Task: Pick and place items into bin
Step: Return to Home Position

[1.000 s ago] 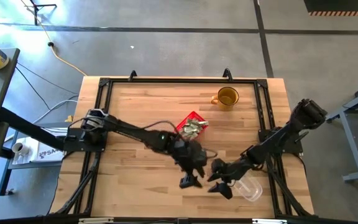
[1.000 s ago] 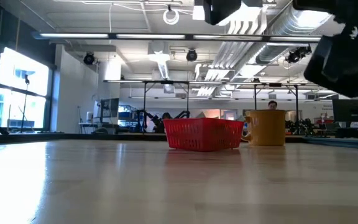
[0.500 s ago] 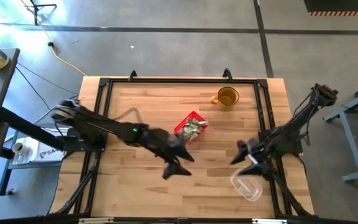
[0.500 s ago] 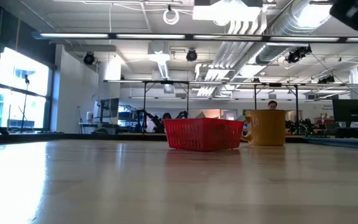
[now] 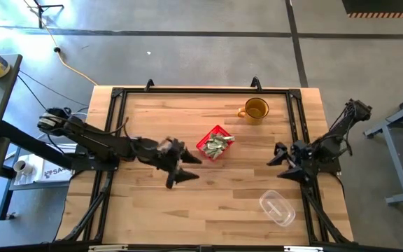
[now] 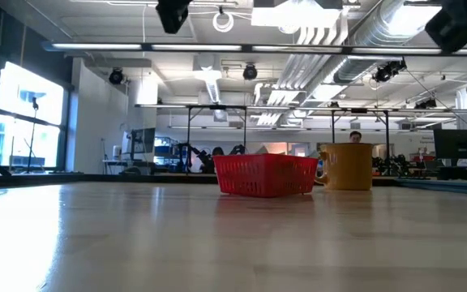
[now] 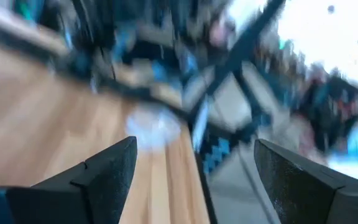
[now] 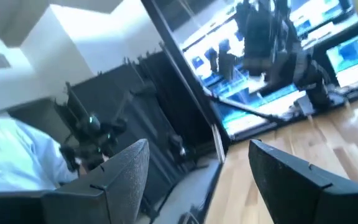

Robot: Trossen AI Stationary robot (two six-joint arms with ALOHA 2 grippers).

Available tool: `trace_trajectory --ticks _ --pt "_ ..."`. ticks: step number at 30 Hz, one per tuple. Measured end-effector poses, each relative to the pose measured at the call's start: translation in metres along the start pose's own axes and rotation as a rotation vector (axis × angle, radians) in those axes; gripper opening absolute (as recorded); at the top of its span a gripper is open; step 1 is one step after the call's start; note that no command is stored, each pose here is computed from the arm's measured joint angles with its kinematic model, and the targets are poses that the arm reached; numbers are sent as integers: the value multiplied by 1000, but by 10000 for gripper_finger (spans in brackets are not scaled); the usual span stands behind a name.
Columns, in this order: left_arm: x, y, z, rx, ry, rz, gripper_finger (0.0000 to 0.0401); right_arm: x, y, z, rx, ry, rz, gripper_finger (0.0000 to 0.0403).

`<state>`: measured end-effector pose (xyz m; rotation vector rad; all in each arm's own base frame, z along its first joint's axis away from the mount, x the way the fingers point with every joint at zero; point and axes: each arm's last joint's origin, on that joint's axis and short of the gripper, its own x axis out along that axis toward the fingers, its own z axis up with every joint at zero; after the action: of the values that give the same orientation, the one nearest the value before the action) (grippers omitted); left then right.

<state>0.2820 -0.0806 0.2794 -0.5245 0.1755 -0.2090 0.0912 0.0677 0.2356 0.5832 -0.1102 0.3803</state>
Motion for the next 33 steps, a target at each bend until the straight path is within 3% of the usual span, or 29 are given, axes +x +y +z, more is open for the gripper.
trace_trajectory --ticks 2,6,11,15,20,24,27,31,33 --pt "-3 5 2 -4 -87 2 356 1 -6 -9 -4 11 19 267" --pt "1 13 -1 -2 -85 -37 356 12 -11 -16 18 2 53 267" --pt "5 25 5 9 -128 -14 356 39 -18 -9 -54 22 -38 267" --pt "1 48 23 46 -169 -9 356 46 -43 4 -52 49 -3 267" --pt "-5 73 37 48 -139 -40 356 40 -64 28 -39 31 93 267" --pt "-11 73 35 31 -83 -20 355 40 -62 24 -41 67 108 267" --pt "-19 69 39 39 -82 15 356 42 -57 16 -52 81 60 267" --pt "-34 63 46 56 -102 76 356 42 -58 7 -109 76 -110 267" --pt "-40 62 46 58 -82 128 356 39 -58 13 -153 36 -116 267"
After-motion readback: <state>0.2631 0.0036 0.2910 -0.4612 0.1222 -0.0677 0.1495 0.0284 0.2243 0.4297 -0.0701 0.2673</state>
